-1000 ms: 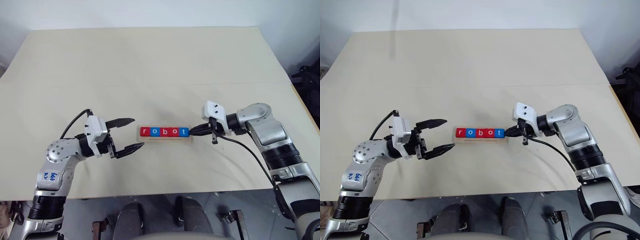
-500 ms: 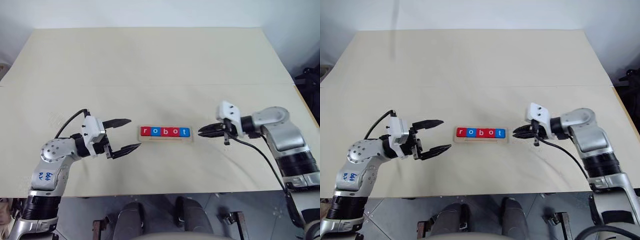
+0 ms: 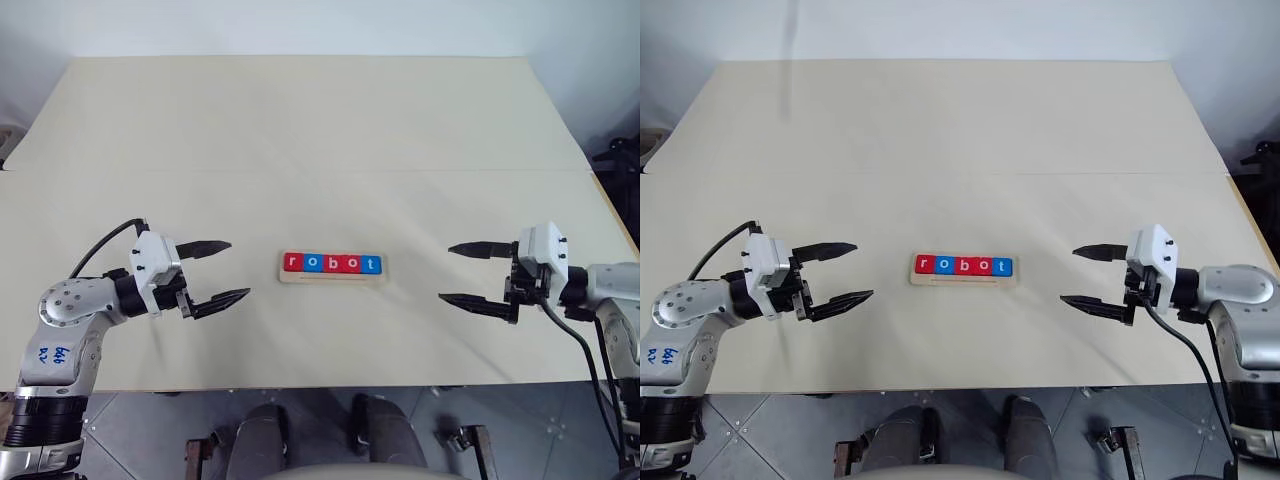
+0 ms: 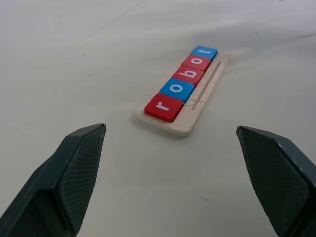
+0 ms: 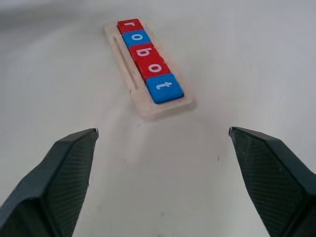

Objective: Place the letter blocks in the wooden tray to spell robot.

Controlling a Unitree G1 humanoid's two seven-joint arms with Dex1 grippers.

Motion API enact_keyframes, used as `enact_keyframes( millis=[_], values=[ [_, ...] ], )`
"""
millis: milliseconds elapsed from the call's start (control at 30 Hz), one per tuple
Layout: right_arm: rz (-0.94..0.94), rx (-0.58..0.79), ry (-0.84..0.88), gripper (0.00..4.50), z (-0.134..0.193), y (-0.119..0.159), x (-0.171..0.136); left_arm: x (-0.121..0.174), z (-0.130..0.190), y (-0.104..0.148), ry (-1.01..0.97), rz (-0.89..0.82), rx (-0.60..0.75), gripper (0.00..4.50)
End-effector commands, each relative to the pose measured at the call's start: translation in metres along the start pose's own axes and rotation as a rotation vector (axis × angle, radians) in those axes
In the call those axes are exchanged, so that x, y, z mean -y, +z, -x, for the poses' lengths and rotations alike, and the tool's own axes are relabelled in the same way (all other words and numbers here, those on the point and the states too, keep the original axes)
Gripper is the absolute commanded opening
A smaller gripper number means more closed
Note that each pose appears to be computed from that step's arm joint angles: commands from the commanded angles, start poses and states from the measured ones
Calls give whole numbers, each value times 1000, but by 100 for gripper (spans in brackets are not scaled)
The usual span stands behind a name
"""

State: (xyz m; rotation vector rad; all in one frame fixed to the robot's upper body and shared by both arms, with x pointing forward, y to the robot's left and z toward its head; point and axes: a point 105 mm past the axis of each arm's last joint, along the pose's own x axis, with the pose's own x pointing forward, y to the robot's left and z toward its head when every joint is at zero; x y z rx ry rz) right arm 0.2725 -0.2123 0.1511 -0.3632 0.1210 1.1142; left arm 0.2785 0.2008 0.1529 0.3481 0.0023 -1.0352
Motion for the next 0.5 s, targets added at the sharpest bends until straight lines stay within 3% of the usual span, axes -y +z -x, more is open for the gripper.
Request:
enact_keyframes(
  millis=[33,233,500],
  values=[
    [15,52,-51,447,4,9,-2,-5,9,5,30,-19,4,450],
    [-6,123,-96,447,0,19,2,-7,10,4,43,-8,11,450],
    [5,113,-63,447,-7,19,1,-11,5,6,46,-21,29,450]
  ],
)
